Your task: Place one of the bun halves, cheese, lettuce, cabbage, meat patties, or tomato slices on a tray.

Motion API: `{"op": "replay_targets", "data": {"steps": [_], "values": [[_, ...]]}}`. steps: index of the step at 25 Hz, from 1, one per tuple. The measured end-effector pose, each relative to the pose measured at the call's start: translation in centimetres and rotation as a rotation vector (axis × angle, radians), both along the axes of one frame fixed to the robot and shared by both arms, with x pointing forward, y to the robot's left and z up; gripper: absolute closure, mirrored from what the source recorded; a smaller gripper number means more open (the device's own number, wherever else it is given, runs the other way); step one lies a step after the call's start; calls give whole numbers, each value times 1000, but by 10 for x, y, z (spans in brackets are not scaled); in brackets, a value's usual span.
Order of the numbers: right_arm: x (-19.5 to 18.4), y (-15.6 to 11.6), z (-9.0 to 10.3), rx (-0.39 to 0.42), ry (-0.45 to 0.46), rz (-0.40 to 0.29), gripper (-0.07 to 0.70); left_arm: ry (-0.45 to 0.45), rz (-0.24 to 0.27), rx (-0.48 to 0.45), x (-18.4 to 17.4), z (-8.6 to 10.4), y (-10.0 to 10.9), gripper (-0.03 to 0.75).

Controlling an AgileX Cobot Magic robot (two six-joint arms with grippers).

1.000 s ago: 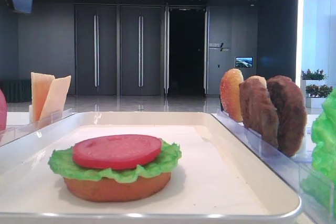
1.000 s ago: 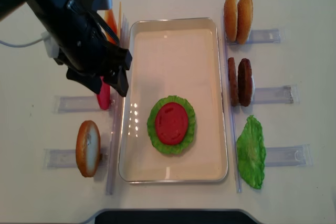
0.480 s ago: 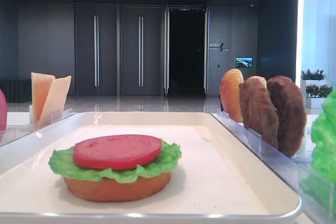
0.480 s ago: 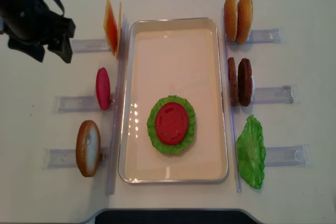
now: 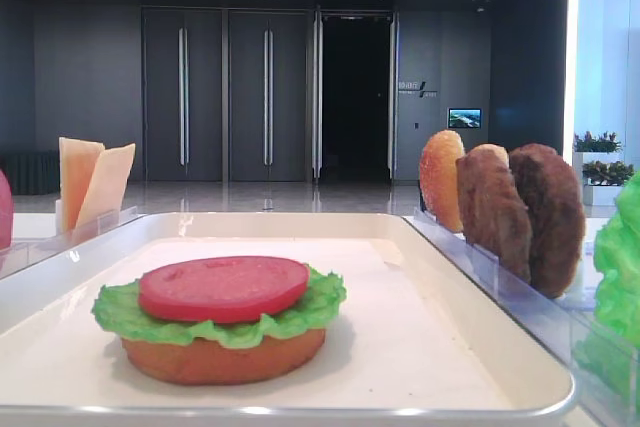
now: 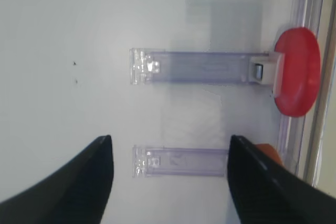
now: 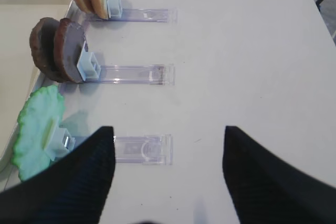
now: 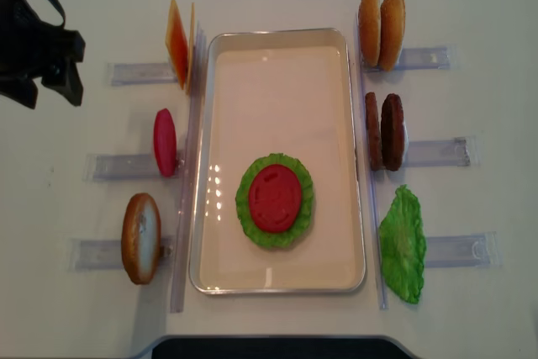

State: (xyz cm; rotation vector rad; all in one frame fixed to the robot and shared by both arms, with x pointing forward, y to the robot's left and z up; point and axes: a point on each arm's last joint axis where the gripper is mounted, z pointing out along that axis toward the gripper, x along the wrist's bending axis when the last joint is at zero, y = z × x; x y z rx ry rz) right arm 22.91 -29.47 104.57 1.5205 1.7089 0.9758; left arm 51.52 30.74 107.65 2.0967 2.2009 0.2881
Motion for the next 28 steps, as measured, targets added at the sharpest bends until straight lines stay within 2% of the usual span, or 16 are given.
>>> {"op": "replay_targets", "data": {"steps": [7,13,23,28], "values": [[0,0,0,0,0,0,178,-58,0,11,-58,11,1,197],[0,0,0,0,0,0,178,-177,14,13,-125,19,2,197],[0,0,0,0,0,0,178,-414,15,-18,-214,14,0,197],[0,0,0,0,0,0,178,-518,-2,-35,-241,0,-2,197]]}}
